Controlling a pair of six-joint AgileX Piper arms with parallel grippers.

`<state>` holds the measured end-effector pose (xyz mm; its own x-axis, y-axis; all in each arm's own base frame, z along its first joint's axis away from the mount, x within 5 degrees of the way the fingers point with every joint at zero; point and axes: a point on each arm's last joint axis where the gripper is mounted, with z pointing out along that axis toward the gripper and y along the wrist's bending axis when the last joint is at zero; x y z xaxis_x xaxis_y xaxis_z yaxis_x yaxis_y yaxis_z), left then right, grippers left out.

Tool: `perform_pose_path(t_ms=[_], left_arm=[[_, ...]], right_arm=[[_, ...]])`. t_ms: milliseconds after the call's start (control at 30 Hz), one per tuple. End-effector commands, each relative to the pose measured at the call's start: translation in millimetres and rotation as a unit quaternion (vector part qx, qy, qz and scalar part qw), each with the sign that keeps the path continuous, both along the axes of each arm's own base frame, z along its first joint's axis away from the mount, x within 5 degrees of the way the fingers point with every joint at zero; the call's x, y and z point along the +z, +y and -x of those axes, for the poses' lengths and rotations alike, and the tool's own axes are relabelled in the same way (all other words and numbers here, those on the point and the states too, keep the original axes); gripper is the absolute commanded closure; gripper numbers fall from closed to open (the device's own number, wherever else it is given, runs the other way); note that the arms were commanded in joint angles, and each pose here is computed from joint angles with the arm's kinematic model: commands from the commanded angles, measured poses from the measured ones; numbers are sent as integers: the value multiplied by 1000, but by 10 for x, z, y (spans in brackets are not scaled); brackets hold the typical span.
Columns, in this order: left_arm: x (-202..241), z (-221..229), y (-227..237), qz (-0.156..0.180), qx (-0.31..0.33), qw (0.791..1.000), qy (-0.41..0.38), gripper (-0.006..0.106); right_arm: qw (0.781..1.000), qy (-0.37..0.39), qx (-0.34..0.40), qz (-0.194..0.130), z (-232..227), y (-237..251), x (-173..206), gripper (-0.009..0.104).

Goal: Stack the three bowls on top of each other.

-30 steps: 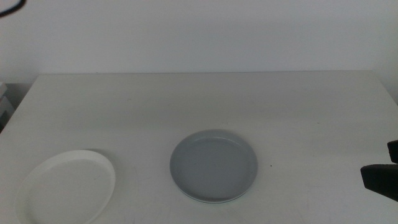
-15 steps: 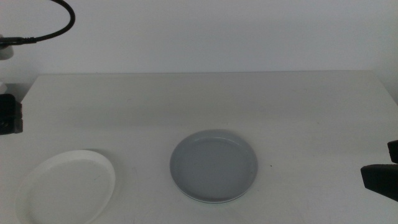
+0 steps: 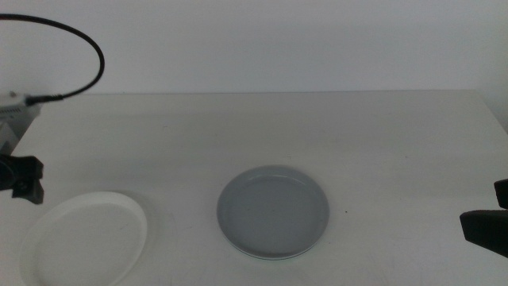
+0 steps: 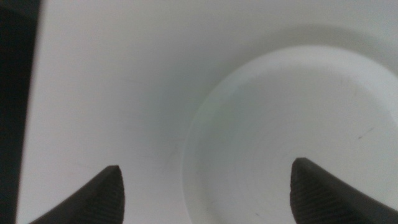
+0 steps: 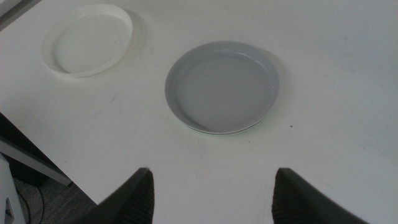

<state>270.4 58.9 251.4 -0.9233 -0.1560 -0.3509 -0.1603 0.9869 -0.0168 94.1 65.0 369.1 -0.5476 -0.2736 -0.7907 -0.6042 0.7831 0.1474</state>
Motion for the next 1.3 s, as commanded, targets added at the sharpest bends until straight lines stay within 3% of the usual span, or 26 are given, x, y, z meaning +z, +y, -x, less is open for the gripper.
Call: perform_pose_path(t_ms=[0, 333, 567, 867, 967, 1200, 1267], left_arm=[[40, -88, 14, 1, -2, 1000, -25, 12], [-426, -193, 26, 16, -17, 999, 32, 12], [-622, -290, 36, 13, -47, 998, 34, 12], [-875, -368, 49, 24, -43, 997, 55, 13], [-961, -376, 49, 29, -42, 996, 69, 26], [-1006, -371, 46, 36, -35, 995, 82, 90], [-969, -365, 46, 34, -35, 996, 77, 100]], right_arm=[[999, -31, -11, -22, -19, 0, 108, 46], [999, -31, -11, -22, -19, 0, 108, 46], [999, -31, -11, -22, -19, 0, 108, 46], [999, -31, -11, -22, -19, 0, 108, 46], [999, -31, -11, -22, -19, 0, 108, 46], [999, -31, -11, -22, -19, 0, 108, 46], [999, -31, -11, -22, -19, 0, 108, 46]])
